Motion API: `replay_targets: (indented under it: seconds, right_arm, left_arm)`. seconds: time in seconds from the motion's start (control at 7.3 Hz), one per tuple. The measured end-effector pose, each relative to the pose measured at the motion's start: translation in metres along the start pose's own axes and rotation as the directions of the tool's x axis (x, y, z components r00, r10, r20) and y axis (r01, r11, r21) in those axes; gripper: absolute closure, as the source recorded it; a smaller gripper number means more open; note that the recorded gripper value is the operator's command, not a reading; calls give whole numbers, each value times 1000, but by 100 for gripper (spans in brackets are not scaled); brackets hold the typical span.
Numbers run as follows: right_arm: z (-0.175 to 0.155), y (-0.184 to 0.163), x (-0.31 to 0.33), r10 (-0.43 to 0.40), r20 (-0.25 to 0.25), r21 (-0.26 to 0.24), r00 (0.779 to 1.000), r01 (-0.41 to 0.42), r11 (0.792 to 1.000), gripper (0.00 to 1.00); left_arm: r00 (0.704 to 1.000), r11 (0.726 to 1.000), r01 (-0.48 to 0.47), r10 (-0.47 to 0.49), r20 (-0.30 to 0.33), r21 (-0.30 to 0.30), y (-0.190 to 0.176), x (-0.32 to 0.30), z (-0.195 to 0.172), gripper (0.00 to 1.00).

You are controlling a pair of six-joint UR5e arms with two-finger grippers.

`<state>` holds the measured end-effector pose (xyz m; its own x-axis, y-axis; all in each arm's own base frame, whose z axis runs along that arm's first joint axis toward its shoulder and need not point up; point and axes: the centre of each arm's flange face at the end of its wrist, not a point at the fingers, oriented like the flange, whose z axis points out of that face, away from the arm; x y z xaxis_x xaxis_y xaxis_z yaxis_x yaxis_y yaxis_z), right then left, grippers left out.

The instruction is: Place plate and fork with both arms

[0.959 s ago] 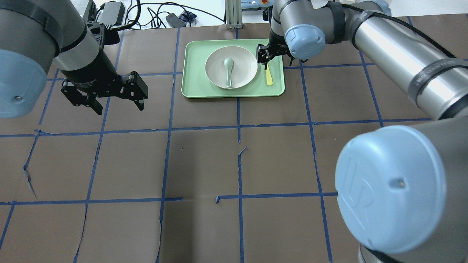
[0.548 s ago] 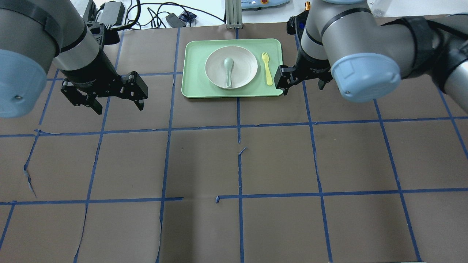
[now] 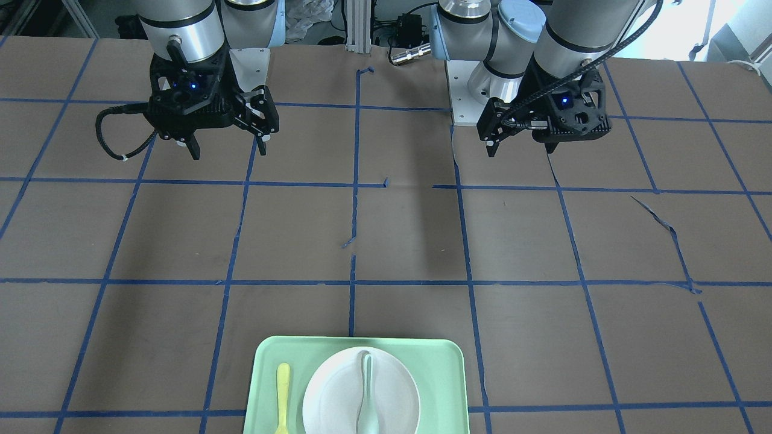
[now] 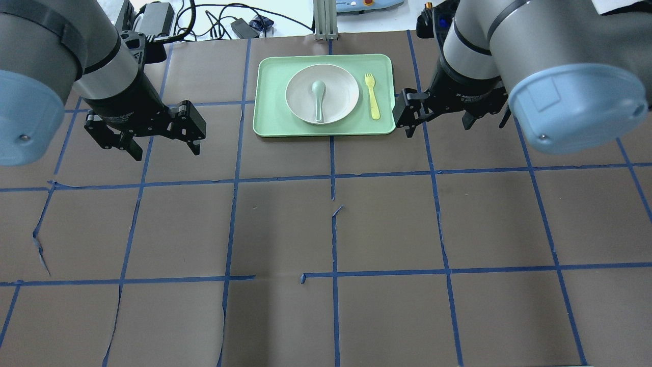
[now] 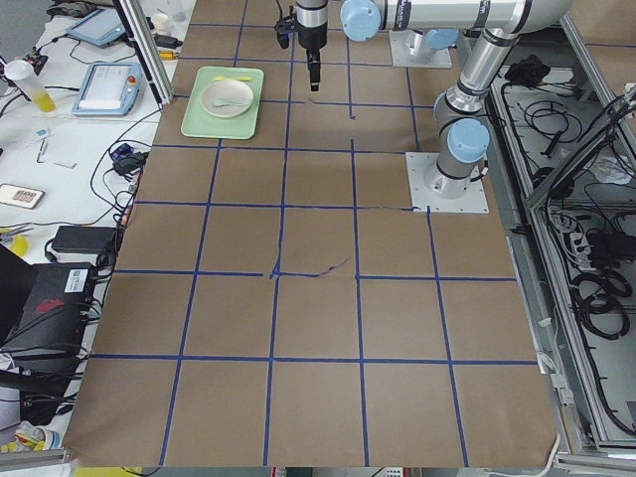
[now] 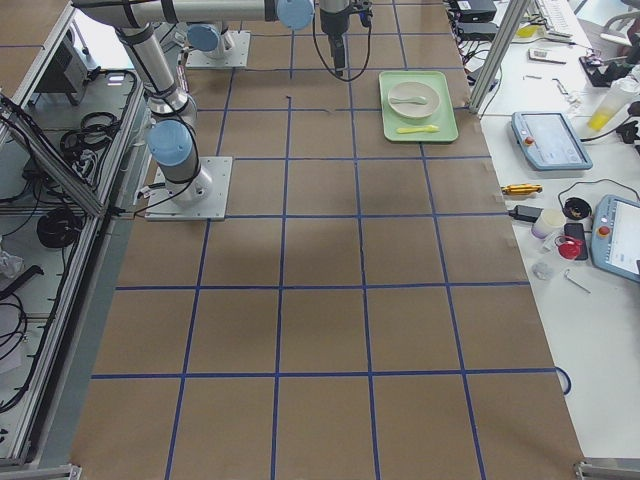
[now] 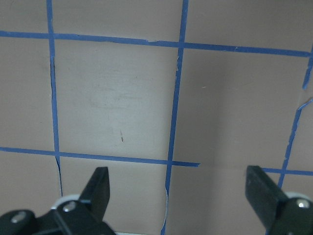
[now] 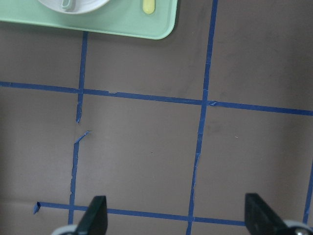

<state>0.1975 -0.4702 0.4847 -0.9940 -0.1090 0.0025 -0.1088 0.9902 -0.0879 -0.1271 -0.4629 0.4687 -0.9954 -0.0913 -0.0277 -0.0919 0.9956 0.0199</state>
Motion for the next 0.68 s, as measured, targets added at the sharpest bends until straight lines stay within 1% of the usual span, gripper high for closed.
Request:
replay_targets:
  seconds: [0.27, 0.68]
  right_arm:
    - [-14, -15, 1, -1, -2, -13, 1000, 1, 1000, 0]
    - [-12, -14, -3, 3, 1, -26, 1000, -3, 1000, 0]
  left_arm:
    - [1000, 1000, -12, 13, -7, 21, -3, 4, -12, 0]
    - [998, 994, -67, 69, -12, 90, -12, 20, -40, 0]
